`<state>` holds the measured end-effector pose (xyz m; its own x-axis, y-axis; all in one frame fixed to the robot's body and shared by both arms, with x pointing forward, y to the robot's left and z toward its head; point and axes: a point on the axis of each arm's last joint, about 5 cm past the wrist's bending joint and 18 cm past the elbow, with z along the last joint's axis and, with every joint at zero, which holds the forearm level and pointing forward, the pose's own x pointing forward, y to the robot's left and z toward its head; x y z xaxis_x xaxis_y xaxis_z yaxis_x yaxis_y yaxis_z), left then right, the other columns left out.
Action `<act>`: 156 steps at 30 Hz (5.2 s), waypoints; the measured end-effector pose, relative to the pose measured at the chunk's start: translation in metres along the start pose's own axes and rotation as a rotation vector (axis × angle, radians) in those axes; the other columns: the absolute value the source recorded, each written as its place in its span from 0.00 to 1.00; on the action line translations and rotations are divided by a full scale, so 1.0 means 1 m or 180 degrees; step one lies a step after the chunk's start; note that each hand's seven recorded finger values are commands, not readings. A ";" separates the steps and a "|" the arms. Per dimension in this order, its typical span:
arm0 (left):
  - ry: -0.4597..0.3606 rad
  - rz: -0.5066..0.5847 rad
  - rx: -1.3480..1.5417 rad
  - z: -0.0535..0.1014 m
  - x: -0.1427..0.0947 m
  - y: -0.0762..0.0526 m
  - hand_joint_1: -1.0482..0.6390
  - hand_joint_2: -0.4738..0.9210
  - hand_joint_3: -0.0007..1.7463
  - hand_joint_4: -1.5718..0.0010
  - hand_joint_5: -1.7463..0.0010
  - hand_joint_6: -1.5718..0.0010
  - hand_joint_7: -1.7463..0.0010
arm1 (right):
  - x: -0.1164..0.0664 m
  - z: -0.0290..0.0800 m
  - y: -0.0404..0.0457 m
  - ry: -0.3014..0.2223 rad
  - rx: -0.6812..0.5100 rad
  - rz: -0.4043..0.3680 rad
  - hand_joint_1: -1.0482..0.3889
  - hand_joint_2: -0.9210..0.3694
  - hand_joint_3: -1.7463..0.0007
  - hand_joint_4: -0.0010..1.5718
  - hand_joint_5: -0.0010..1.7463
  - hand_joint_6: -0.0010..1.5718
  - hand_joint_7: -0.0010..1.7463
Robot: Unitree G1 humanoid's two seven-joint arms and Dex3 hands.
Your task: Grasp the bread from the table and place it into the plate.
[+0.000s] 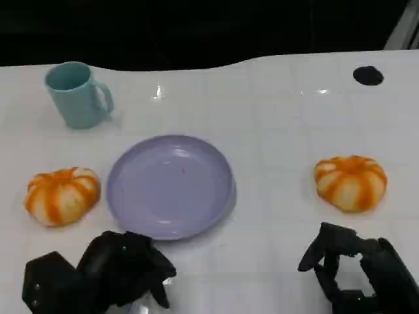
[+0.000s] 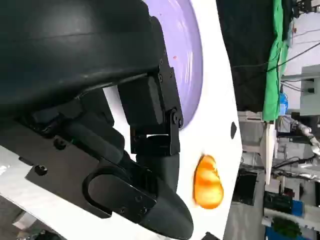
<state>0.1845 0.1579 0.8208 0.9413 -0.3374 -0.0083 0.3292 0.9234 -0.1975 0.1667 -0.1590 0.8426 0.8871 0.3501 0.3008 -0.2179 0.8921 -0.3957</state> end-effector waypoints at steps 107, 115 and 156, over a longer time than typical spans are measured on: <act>-0.0015 -0.0013 -0.0004 0.000 -0.003 -0.003 0.00 0.92 0.00 0.07 0.42 0.01 0.70 | 0.090 -0.021 -0.0384 0.1229 -0.3171 0.0531 0.37 0.04 0.99 0.04 0.22 0.19 0.01; -0.0022 -0.0008 0.0002 0.000 -0.003 -0.003 0.00 0.92 0.00 0.07 0.42 0.01 0.70 | 0.093 -0.032 -0.0392 0.1279 -0.3246 0.0585 0.47 0.00 0.99 0.47 0.08 0.47 0.03; -0.0021 -0.0013 0.0006 0.000 -0.002 -0.007 0.00 0.92 0.00 0.07 0.42 0.01 0.70 | 0.125 0.008 -0.0244 -0.0390 -0.2498 -0.0084 0.60 0.47 0.21 0.62 1.00 0.51 0.93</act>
<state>0.1807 0.1520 0.8227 0.9404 -0.3401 -0.0012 0.3333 0.9223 -0.1957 0.2799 -0.1347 0.8967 0.8270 0.4013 0.3938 0.1933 0.4549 -0.8693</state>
